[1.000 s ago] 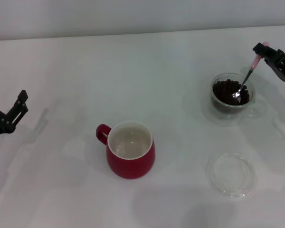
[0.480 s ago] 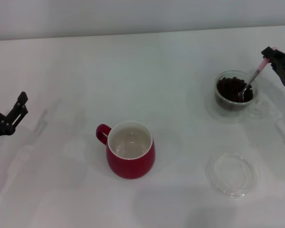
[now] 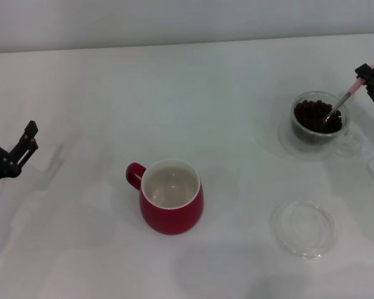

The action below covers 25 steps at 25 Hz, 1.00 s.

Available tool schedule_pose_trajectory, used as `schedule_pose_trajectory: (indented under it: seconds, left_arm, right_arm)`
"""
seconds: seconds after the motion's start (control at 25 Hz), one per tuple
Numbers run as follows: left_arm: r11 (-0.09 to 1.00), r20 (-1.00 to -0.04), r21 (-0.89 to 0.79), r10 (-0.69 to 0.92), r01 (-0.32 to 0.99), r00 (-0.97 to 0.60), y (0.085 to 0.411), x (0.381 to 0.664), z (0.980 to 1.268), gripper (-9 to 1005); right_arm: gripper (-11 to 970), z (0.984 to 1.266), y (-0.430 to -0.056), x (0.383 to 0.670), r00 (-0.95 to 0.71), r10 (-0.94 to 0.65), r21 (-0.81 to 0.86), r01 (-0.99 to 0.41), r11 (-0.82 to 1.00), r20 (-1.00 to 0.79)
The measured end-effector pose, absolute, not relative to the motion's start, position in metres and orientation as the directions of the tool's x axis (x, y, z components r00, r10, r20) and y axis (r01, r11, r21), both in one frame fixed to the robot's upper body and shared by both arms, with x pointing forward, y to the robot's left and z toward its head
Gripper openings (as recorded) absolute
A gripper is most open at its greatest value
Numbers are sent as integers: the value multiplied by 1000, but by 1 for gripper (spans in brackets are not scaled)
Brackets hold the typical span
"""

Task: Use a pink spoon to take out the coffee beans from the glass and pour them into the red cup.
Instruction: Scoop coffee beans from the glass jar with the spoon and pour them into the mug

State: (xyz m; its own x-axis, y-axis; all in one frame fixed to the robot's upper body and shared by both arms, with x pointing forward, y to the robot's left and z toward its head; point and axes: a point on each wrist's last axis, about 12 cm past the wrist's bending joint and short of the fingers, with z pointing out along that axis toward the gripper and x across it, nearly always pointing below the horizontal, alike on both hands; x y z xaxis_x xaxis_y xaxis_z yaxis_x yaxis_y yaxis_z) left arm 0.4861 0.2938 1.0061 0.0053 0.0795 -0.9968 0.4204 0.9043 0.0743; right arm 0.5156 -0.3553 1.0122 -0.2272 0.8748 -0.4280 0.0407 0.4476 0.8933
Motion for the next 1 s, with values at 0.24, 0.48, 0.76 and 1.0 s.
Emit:
schedule_pose_trajectory:
  seconds: [0.24, 0.48, 0.76, 1.0]
  left_arm:
    - [902, -997, 76, 81, 425, 7, 293, 487, 1006, 762]
    - [902, -997, 77, 81, 426, 8, 293, 488, 1007, 761]
    - [900, -997, 77, 78, 428, 15, 292, 488, 1008, 761]
    - [901, -997, 77, 79, 428, 13, 292, 488, 1008, 761]
  right_arm:
    - [148, 1012, -354, 515, -215, 885, 901, 40, 432, -414]
    - [148, 1014, -355, 517, -197, 892, 906, 37, 423, -408]
    - [149, 1015, -359, 518, -169, 900, 910, 42, 413, -401]
    - [149, 1016, -365, 518, -144, 904, 909, 54, 414, -403]
